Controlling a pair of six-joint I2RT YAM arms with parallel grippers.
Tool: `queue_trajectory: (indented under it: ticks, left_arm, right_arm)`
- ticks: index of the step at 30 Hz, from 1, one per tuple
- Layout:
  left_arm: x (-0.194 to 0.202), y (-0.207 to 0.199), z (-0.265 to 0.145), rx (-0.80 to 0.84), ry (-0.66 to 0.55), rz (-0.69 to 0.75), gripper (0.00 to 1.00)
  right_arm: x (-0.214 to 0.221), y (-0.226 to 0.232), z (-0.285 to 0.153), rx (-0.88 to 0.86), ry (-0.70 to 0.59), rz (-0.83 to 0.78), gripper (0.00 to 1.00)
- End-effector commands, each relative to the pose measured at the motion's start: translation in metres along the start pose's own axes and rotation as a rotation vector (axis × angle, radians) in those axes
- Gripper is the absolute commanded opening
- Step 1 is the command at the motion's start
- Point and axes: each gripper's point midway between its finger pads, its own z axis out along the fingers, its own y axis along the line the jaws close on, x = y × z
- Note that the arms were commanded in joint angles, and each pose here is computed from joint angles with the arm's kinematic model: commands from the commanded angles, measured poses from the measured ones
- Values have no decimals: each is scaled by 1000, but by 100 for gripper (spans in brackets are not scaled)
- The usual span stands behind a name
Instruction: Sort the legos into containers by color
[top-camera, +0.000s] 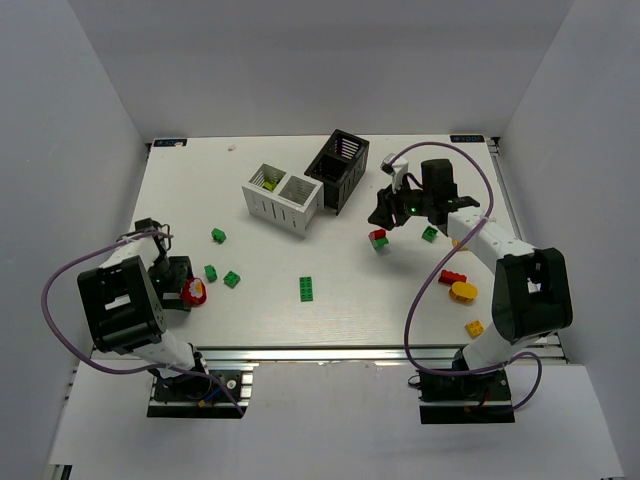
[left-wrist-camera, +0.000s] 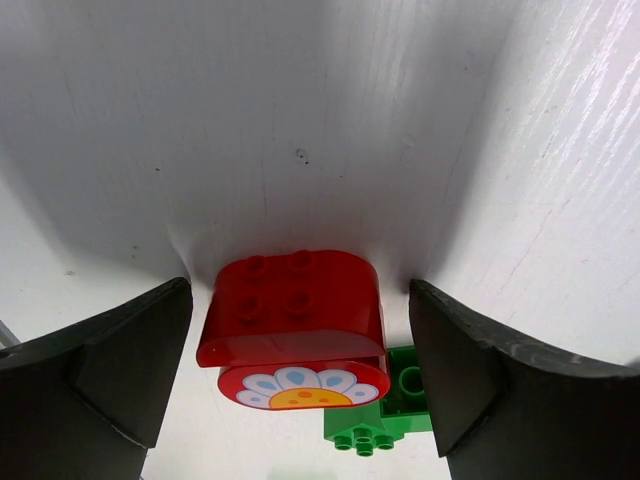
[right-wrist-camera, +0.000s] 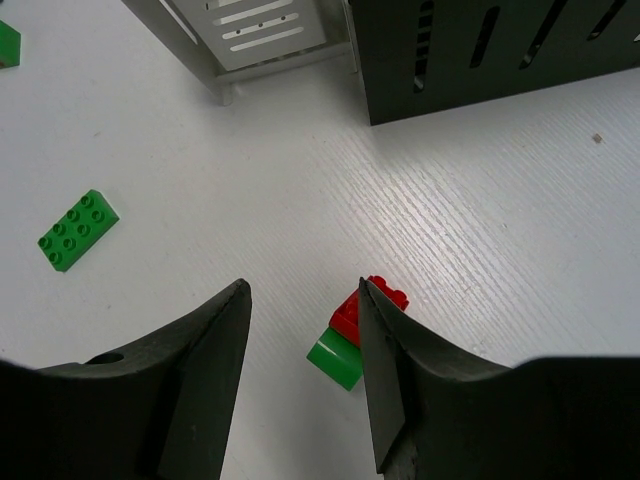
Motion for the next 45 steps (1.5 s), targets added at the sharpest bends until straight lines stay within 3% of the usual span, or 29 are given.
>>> queue_trajectory:
  ticks: [1,5,12,15,16,20,25,30,35,39,41,43,45]
  left_arm:
    - [3,0,2,4,19,-31,98]
    - [5,2,4,3,26,-51,98]
    - [5,7,4,-3,18,-69,89]
    - [4,3,0,22,12,-75,72]
    - [4,1,-2,35,12,-74,62]
    - [6,-5,-7,77,33,-59,42]
    - [17,-19,-26,185,93,18,27]
    - [28,-39,-66,410,128,134,8]
    - [59,-68,-117,719,171,283,7]
    - [88,-77,-150,856,190,363,5]
    - [102,-84,-169,938,199,404,5]
    - [112,-86,-178,974,218,409,5]
    - [122,-90,-190,1023,232,409,5]
  right_arm:
    - [-10,0,-5,4,-35,-14,52]
    - [-10,0,-5,4,-37,-12,52]
    - [-10,0,-5,1,-36,-14,52]
    - [-11,1,-6,-4,-36,-21,52]
    - [-11,1,-6,-6,-35,-21,52]
    - [-13,4,-7,-19,-40,-24,52]
    - [-22,24,-6,-118,-56,-46,52]
    - [-31,83,1,-360,-50,-64,49]
    - [-62,143,13,-554,-48,36,49]
    - [-95,191,26,-681,-50,150,49]
    - [-99,195,45,-640,-18,160,61]
    - [-128,210,45,-691,-37,228,62]
    - [-142,219,51,-719,-43,279,71]
